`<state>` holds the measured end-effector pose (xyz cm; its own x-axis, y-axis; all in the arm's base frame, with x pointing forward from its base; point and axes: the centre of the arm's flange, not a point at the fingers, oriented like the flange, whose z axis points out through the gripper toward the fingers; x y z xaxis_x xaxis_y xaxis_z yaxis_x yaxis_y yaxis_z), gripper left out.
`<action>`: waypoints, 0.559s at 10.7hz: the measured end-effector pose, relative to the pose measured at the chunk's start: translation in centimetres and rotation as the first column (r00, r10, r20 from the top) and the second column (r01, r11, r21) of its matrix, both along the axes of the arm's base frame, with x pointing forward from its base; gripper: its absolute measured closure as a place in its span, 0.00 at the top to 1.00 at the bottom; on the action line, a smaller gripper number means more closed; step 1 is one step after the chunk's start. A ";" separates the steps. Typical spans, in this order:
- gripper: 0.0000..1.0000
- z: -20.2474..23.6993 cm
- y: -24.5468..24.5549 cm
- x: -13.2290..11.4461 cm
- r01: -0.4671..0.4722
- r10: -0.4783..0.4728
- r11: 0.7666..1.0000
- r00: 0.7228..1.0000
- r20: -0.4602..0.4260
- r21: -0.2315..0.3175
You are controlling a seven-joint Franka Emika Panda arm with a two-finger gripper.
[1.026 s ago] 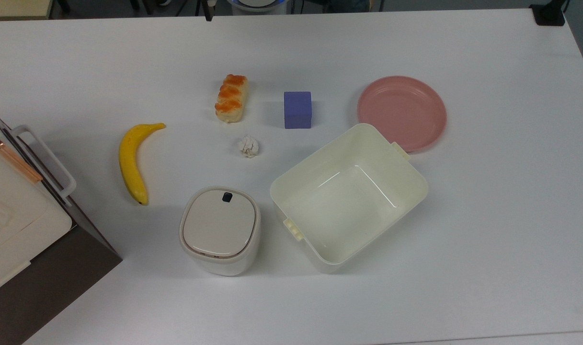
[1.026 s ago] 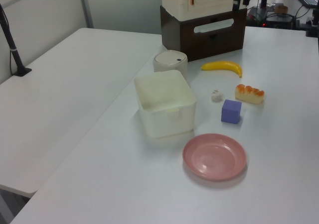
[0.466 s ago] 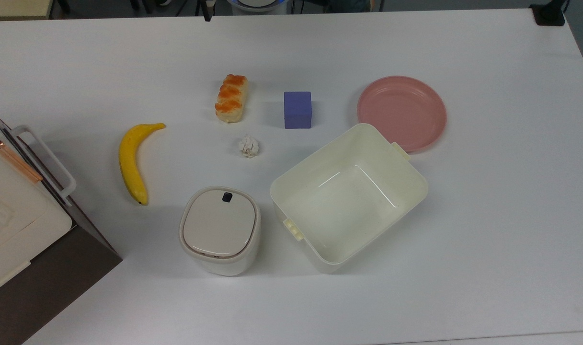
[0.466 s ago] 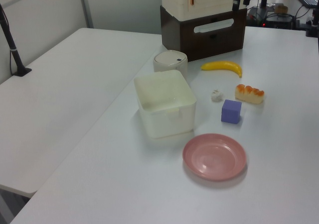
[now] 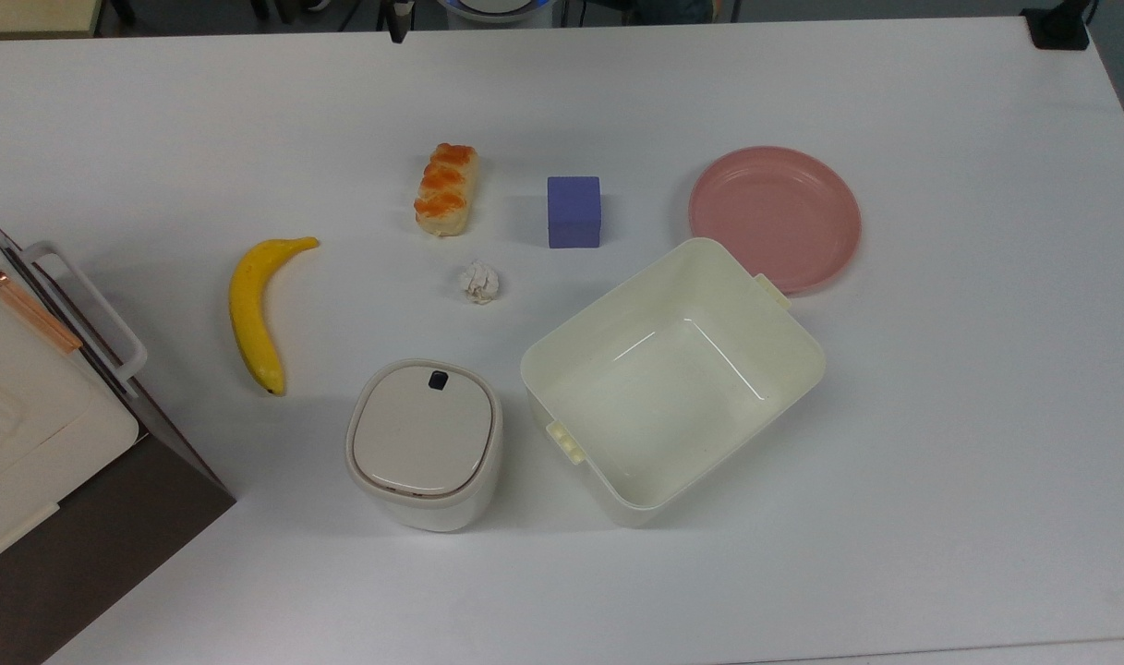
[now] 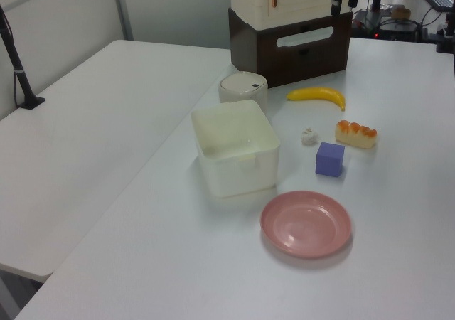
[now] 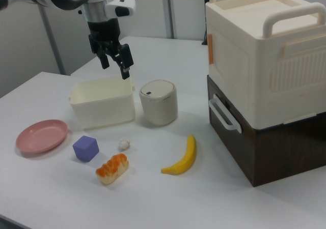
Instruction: Open the trash can
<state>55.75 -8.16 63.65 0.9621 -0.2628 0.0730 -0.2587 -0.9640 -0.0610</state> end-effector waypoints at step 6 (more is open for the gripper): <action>1.00 0.2 -0.3 -0.1 -0.003 0.003 0.999 1.000 -0.002 -0.038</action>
<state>55.67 -8.44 63.85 0.9630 -0.2569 0.0815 -0.2557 -0.9664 -0.0240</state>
